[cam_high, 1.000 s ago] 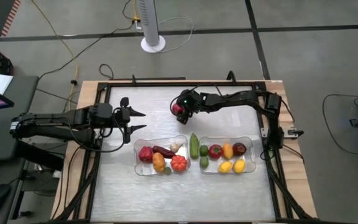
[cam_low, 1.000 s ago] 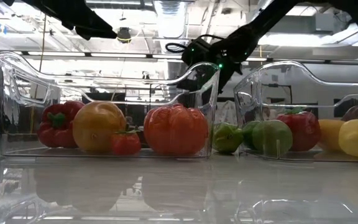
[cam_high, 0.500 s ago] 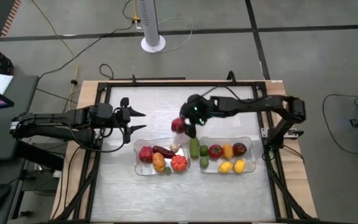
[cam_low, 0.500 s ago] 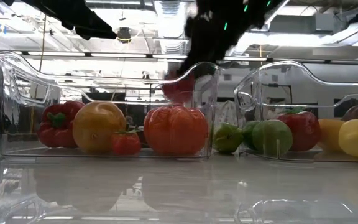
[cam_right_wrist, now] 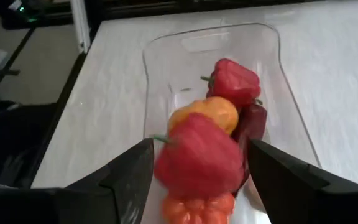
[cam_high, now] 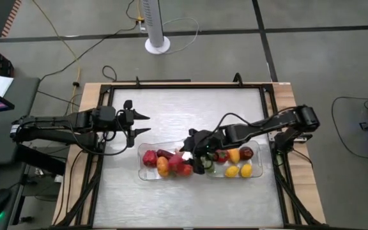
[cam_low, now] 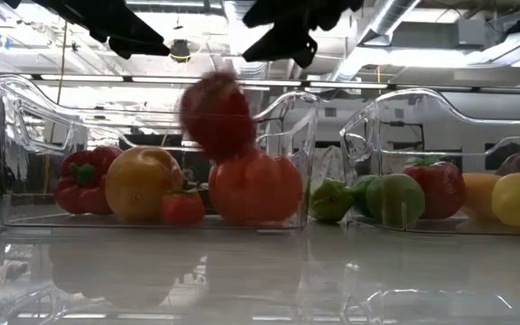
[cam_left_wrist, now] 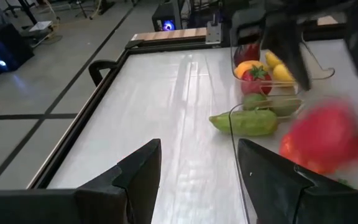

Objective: Sort produce into baskets
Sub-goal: Put the red bell pepper into the left transparent bin, then put the bitter melon into the left transparent bin

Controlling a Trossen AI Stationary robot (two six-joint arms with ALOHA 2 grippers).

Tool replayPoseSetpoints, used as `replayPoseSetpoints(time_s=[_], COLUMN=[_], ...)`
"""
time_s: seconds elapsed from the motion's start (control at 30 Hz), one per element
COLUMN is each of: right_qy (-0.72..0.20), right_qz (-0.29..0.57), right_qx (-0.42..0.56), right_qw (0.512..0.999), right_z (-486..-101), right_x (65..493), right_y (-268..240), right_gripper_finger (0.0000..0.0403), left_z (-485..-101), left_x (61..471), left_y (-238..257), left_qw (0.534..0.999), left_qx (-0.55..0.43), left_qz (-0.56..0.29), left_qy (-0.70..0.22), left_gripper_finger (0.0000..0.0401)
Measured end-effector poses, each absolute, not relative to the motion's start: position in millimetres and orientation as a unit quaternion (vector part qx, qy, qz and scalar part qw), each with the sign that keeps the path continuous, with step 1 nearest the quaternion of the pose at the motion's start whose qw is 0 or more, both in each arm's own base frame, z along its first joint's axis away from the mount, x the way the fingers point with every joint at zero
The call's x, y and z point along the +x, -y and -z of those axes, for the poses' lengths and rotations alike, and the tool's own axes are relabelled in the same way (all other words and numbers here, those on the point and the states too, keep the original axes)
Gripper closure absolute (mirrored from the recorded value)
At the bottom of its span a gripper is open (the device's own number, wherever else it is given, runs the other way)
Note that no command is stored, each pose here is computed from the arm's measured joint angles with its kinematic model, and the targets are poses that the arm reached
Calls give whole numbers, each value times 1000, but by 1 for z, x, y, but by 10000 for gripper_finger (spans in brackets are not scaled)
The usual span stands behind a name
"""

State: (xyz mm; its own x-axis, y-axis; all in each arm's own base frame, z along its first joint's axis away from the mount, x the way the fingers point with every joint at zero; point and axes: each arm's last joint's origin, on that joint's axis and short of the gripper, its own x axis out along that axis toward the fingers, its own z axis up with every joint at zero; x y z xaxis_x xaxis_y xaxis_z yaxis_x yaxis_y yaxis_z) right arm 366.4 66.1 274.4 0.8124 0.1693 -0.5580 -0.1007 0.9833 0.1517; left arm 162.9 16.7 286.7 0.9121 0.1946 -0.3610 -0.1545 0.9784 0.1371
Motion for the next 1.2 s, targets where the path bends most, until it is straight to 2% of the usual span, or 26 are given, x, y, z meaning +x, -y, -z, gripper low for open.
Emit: replayPoseSetpoints(time_s=[0.27, 0.43, 0.6, 0.77, 0.87, 1.07, 1.2], right_qy=[-344, -410, -477, -532, -525, -535, -565], right_qz=[-28, 61, 116, 108, 120, 138, 99], right_qx=[72, 81, 131, 197, 238, 271, 281], right_qw=[936, 906, 862, 816, 808, 788, 770], right_z=[-268, -283, -276, -260, -256, -241, -213], right_x=[365, 357, 344, 327, 326, 329, 344], right_y=[-57, -20, 25, 60, 71, 75, 71], right_gripper_finger=[91, 88, 97, 99, 99, 102, 106], left_z=[-287, -287, -286, -286, -286, -286, -287], left_x=[163, 163, 162, 162, 162, 163, 163], left_y=[-17, -17, -17, -17, -17, -17, -17], left_qw=[976, 976, 976, 975, 975, 976, 976], left_qx=[53, 55, 55, 57, 57, 58, 58], left_qz=[-90, -89, -89, -89, -88, -89, -88], left_qy=[-190, -190, -194, -194, -194, -192, -191], left_gripper_finger=[201, 201, 201, 201, 201, 201, 201])
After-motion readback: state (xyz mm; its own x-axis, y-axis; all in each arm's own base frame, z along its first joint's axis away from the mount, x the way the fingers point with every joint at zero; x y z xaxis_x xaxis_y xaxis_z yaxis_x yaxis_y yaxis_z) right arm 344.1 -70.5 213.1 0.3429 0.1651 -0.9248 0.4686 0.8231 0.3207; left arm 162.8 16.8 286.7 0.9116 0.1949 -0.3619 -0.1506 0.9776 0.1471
